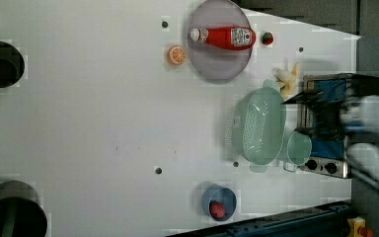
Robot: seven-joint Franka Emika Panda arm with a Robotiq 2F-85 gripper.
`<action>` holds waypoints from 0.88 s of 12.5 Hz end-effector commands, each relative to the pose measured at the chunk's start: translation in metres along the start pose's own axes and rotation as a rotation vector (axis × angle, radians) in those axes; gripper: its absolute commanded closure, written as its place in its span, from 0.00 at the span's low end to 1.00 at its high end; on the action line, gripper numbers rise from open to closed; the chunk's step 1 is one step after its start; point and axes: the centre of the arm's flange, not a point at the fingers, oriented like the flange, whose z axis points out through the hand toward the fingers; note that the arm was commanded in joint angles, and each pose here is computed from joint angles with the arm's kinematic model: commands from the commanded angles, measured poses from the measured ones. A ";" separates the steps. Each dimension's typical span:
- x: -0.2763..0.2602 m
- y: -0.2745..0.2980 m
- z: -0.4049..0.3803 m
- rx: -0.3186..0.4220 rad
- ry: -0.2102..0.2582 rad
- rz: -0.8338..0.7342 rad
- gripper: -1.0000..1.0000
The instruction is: Drag strainer left to right.
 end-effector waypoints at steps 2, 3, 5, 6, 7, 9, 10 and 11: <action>0.022 0.013 -0.133 0.028 -0.002 -0.230 0.00; 0.023 0.019 -0.163 0.026 -0.005 -0.246 0.00; 0.020 0.028 -0.211 0.010 -0.019 -0.247 0.00; 0.016 0.032 -0.227 -0.013 -0.041 -0.249 0.00; 0.014 0.034 -0.241 -0.018 -0.056 -0.252 0.00; 0.015 0.035 -0.261 -0.001 -0.045 -0.258 0.00; 0.015 0.036 -0.264 -0.001 -0.044 -0.257 0.00; 0.014 0.037 -0.262 -0.011 -0.053 -0.260 0.00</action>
